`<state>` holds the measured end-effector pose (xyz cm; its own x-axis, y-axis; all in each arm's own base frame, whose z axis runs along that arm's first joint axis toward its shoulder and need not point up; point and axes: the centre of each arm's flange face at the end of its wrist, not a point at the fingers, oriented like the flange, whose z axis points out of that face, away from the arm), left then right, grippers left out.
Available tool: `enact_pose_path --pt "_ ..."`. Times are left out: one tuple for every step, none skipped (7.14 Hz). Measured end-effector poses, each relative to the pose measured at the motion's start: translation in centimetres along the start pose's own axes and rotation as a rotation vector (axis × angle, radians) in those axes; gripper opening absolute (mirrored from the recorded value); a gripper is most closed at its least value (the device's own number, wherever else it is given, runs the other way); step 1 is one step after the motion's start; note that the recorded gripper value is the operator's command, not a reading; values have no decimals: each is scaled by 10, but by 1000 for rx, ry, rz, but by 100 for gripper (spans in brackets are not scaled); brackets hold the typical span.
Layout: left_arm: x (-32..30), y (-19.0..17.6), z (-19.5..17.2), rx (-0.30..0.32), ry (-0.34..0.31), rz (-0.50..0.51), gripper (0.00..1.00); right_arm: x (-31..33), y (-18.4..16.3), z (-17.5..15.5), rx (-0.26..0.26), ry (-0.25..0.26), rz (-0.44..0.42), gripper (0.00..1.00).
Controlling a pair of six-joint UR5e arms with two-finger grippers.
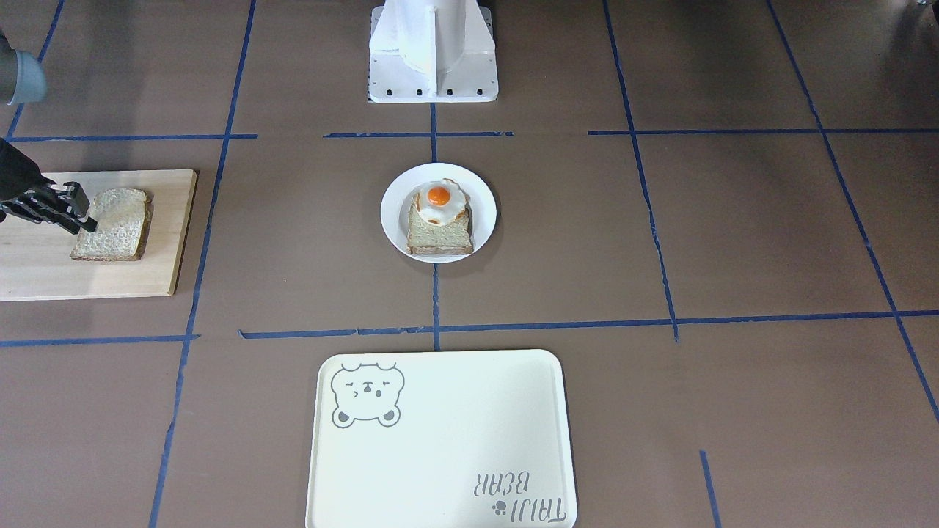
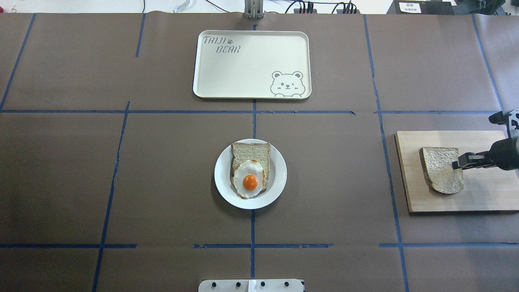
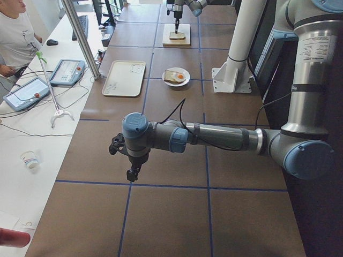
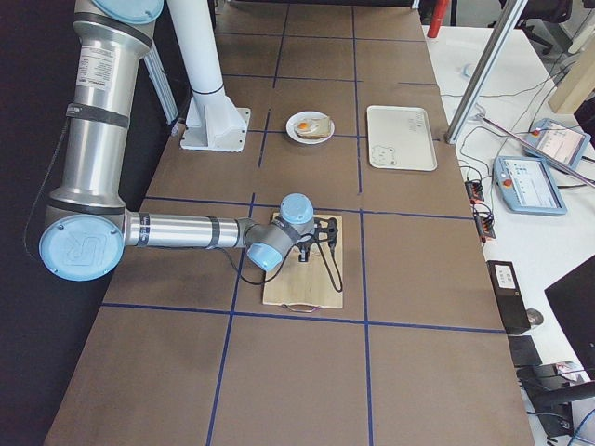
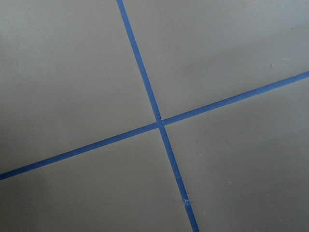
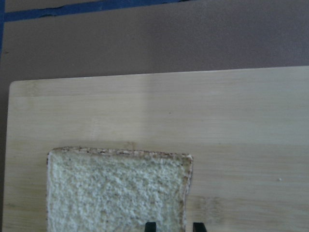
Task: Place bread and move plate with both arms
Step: 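Lower the right gripper onto the bread slice and close on its edge, then lift the bread slice with the right gripper and carry it over the plate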
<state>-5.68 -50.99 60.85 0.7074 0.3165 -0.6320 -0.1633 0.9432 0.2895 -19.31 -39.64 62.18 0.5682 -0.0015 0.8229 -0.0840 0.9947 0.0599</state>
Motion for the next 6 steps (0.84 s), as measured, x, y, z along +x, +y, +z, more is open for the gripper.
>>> enact_pose_path --pt "0 0 0 0 0 0 100 0 0 0 -1 0 -1 30" --pt "0 0 0 0 1 0 100 -1 1 1 -3 0 -2 10" --pt "0 0 0 0 1 0 100 -2 1 2 -5 0 -3 0" --pt "0 1 0 -1 1 -1 100 -2 2 3 -8 0 -4 0" --pt "0 1 0 -1 1 -1 100 -4 2 3 -10 -2 -7 0" --pt "0 1 0 -1 1 -1 100 -9 3 0 -13 -13 -13 0"
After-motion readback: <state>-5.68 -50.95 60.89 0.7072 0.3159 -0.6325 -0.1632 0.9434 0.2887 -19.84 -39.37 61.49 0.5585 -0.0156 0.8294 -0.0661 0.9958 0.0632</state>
